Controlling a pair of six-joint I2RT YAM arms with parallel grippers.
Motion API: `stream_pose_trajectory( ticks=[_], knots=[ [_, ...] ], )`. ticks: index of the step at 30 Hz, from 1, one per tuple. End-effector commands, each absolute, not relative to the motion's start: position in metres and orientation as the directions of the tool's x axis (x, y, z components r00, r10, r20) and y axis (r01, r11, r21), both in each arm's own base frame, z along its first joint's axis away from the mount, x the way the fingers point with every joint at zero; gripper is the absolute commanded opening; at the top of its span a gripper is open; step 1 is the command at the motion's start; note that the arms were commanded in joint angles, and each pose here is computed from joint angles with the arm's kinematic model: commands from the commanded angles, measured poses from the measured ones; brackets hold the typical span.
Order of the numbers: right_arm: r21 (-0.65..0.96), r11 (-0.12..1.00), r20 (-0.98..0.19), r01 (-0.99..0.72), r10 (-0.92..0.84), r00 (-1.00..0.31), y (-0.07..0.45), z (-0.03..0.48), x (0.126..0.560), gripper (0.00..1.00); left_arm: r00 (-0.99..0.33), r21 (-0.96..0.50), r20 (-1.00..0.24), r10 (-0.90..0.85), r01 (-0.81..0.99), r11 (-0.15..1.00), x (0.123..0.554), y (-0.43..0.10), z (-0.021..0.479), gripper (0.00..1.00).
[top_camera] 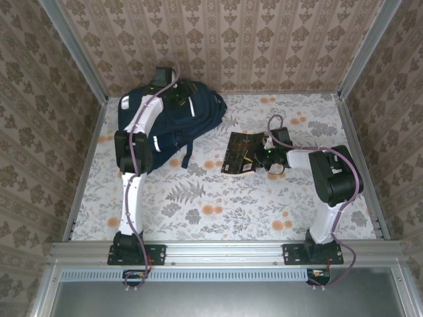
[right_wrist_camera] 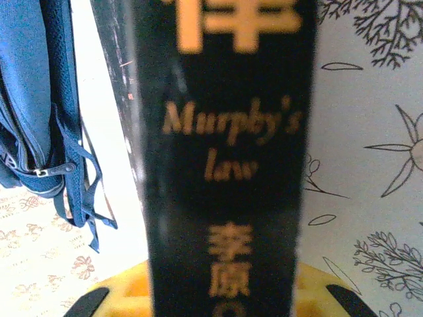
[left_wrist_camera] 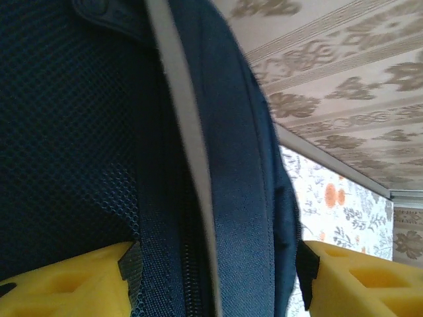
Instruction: Pack the student bag
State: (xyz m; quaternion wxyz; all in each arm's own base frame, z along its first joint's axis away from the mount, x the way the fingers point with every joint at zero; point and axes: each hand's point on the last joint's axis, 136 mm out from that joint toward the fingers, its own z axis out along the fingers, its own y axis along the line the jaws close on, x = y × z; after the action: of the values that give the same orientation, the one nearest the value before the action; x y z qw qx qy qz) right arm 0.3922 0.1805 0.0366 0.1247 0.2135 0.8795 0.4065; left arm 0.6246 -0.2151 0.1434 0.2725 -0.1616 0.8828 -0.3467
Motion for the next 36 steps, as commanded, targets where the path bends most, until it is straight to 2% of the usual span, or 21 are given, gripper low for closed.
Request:
stream_pose_trajectory(
  ticks=[1, 6, 12, 15, 19, 25, 29, 31, 36],
  knots=[
    [0.748, 0.603, -0.038, 0.278, 0.457, -0.888, 0.178, 0.03, 0.381, 0.0, -0.787, -0.758, -0.348, -0.509, -0.083, 0.647, 0.633, -0.224, 0.163, 0.64],
    [0.747, 0.595, -0.01, 0.296, 0.455, -0.89, 0.18, 0.016, 0.375, 0.0, -0.794, -0.783, -0.356, -0.494, -0.035, 0.621, 0.64, -0.24, 0.165, 0.57],
    [0.752, 0.588, -0.006, 0.298, 0.458, -0.889, 0.18, 0.017, 0.372, 0.0, -0.809, -0.796, -0.31, -0.498, -0.066, 0.602, 0.645, -0.242, 0.139, 0.46],
    [0.741, 0.605, -0.036, 0.293, 0.471, -0.881, 0.174, 0.026, 0.373, 0.0, -0.829, -0.811, -0.286, -0.481, -0.058, 0.582, 0.643, -0.25, 0.132, 0.29],
    [0.653, 0.699, -0.158, 0.293, 0.503, -0.85, 0.144, 0.051, 0.367, 0.0, -0.856, -0.783, -0.294, -0.426, -0.04, 0.621, 0.629, -0.265, 0.129, 0.0],
    [0.496, 0.813, -0.401, 0.304, 0.525, -0.751, 0.09, 0.117, 0.345, 0.0, -0.912, -0.732, -0.322, -0.254, 0.07, 0.677, 0.576, -0.309, 0.155, 0.0],
    [0.407, 0.842, -0.505, 0.353, 0.53, -0.681, 0.056, 0.148, 0.326, 0.0, -0.93, -0.744, -0.337, -0.148, 0.167, 0.647, 0.525, -0.342, 0.193, 0.0],
    [0.41, 0.843, -0.554, 0.347, 0.533, -0.639, 0.047, 0.167, 0.316, 0.0, -0.935, -0.775, -0.336, -0.113, 0.206, 0.597, 0.498, -0.352, 0.221, 0.0],
    [0.51, 0.834, -0.626, 0.21, 0.527, -0.574, 0.055, 0.211, 0.302, 0.0, -0.912, -0.798, -0.393, -0.118, 0.275, 0.536, 0.45, -0.331, 0.294, 0.0]
  ],
)
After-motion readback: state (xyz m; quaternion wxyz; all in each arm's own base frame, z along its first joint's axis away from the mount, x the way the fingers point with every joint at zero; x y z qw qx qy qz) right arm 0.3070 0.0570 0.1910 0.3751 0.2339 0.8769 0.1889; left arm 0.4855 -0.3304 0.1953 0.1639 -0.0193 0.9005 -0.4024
